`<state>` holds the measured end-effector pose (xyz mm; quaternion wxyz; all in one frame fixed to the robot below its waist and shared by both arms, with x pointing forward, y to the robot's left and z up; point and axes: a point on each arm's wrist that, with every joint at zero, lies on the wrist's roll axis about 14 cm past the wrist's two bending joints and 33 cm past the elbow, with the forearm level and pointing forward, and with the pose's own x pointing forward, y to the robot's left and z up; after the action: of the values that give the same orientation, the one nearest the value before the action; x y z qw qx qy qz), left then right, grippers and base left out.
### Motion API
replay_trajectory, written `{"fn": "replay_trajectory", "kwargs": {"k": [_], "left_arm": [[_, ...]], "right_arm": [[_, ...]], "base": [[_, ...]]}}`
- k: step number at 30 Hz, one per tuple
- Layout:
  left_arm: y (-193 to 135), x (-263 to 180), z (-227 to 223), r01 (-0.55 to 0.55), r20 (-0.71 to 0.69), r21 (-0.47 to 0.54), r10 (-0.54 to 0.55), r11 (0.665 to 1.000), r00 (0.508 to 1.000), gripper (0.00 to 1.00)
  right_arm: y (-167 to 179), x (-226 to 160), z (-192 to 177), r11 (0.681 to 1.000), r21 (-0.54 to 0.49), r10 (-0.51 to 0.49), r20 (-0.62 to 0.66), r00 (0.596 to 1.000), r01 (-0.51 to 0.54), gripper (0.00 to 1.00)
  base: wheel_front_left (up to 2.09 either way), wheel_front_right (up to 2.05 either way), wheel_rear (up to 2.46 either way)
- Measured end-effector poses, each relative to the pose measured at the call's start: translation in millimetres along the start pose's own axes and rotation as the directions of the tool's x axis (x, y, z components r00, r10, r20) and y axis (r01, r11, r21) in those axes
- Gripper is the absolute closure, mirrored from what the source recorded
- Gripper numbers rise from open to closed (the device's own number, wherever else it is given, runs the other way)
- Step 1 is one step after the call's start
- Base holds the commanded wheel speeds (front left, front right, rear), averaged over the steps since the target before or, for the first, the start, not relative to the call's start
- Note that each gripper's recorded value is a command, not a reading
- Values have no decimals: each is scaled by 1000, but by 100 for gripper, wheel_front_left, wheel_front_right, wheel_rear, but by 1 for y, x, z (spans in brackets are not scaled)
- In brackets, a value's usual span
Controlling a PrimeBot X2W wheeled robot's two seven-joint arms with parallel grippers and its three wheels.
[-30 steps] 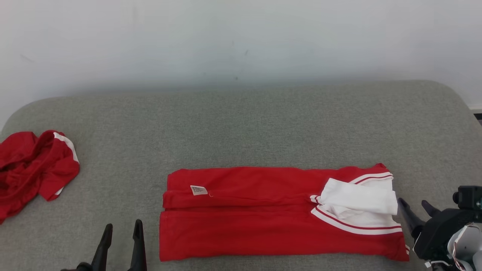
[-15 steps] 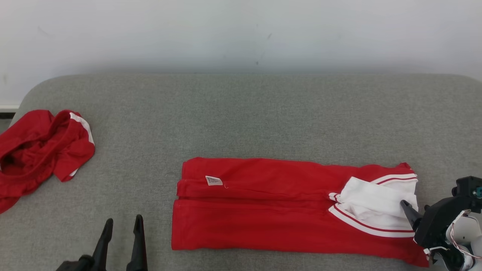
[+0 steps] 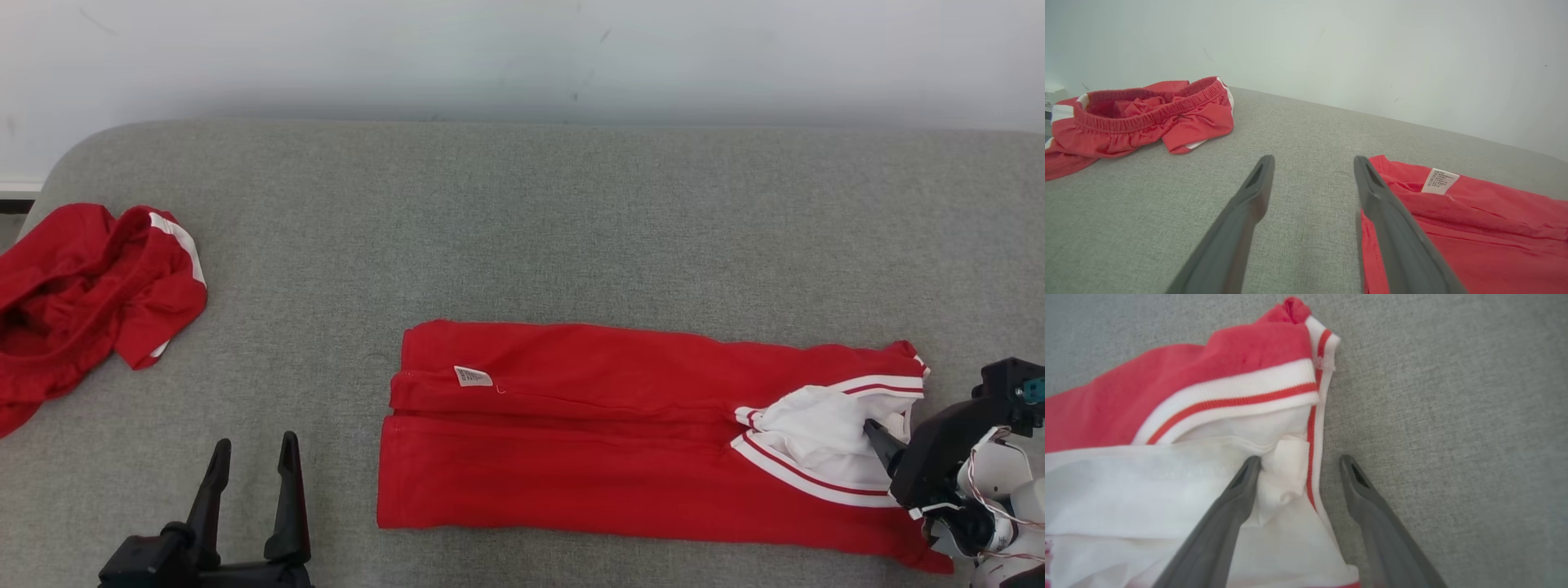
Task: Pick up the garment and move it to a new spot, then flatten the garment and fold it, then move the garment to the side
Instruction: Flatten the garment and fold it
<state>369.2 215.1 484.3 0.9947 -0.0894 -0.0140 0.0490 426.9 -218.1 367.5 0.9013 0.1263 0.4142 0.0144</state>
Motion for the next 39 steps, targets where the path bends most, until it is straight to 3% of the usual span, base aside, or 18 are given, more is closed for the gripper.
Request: {"fn": "replay_trajectory", "kwargs": {"k": [5, 6, 7, 8, 12, 17, 29, 35, 39], "left_arm": [[1, 1, 1, -4, 3, 1, 4, 1000, 1000, 0], [1, 1, 1, -5, 4, -1, 5, 1000, 1000, 0], [1, 0, 1, -5, 4, -3, 5, 1000, 1000, 0], [1, 0, 1, -5, 4, -3, 5, 1000, 1000, 0], [1, -1, 1, -7, 2, -10, 7, 1000, 1000, 0], [0, -3, 3, -7, 9, -18, 7, 1000, 1000, 0], [-12, -8, 9, 25, 27, -28, -25, 999, 999, 0], [-17, -11, 10, 37, 32, -39, -35, 999, 999, 0], [-20, -16, 10, 44, 32, -47, -42, 998, 999, 0]], "right_arm": [[4, 3, -4, 1000, -18, -1, -35, 999, 0, 3], [5, 3, -4, 1000, -22, 1, -38, 999, -2, 43], [6, 3, -4, 1000, -26, 4, -37, 999, -5, 60], [6, 3, -4, 1000, -26, 4, -37, 999, -5, 100], [16, 3, -4, 999, -36, 24, -27, 999, -25, 100], [0, -4, 8, 999, -32, -12, 50, 999, 14, 100], [-103, -67, 65, 966, 44, -257, 255, 932, 254, 100], [-99, -79, 66, 967, 17, -251, 263, 932, 256, 100], [-70, -75, 54, 977, -50, -188, 238, 953, 205, 100]], "base": [[0, 0, 0], [0, 0, 0], [0, 0, 0], [0, 0, 0], [0, 0, 0], [0, 0, 0], [0, 0, 0], [0, 0, 0], [0, 0, 0]]}}
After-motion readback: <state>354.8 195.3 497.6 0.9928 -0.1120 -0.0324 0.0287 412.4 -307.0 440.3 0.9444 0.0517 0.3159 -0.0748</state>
